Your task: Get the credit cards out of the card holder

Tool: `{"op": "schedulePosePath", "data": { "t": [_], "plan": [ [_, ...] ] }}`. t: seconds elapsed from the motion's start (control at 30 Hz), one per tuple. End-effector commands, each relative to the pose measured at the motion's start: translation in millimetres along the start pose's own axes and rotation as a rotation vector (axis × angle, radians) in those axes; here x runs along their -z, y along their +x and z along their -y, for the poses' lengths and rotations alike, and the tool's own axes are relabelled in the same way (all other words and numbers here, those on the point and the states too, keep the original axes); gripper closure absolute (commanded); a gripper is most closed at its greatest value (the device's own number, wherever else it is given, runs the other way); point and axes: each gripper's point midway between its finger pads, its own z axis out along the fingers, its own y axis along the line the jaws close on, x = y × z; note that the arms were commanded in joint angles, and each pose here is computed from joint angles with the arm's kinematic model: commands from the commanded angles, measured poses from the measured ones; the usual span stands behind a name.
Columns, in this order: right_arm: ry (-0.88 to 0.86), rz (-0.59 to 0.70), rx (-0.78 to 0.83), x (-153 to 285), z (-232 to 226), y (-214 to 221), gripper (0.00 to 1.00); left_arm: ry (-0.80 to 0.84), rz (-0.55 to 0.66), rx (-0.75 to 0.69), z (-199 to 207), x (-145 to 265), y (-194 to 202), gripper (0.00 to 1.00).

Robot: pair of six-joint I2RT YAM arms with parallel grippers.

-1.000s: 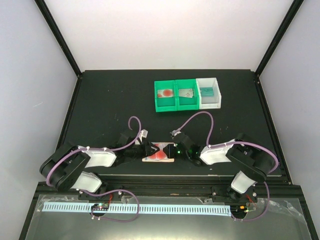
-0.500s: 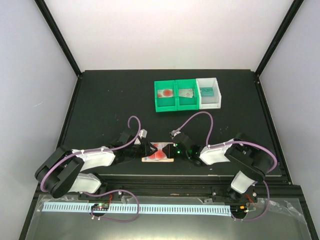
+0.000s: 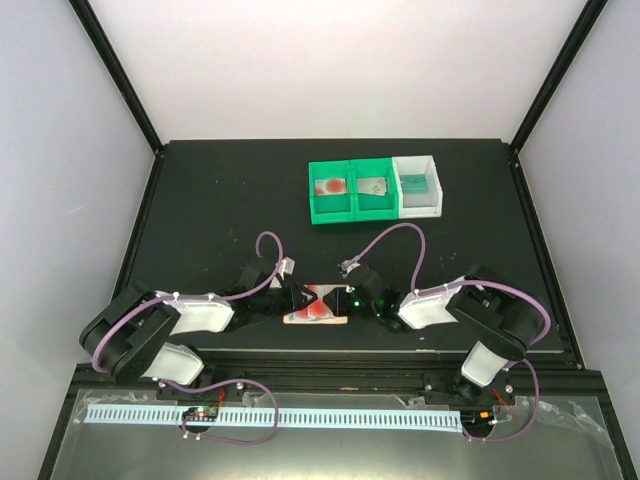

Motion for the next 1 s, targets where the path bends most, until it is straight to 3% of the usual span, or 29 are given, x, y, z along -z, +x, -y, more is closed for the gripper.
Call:
{"op": "schedulePosePath", "data": {
  "t": [0.0,0.27,0.8,0.97],
  "plan": [
    [0.082,-0.141,-0.014,-5,30,41,0.83,-0.037,-0.05,0.073,-18,-3,18,0.68],
    [0.092,-0.128,-0.014,-3,33,40,0.83,-0.035,-0.035,0.066,-17,0,17,0.98],
    [0.194,-0.073,-0.048,13,54,30,0.84,-0.127,0.126,0.018,-23,30,-4,0.98],
    [0.149,-0.028,-0.014,28,34,12,0.81,-0.096,0.174,0.011,-15,40,-10,0.99]
  ]
}}
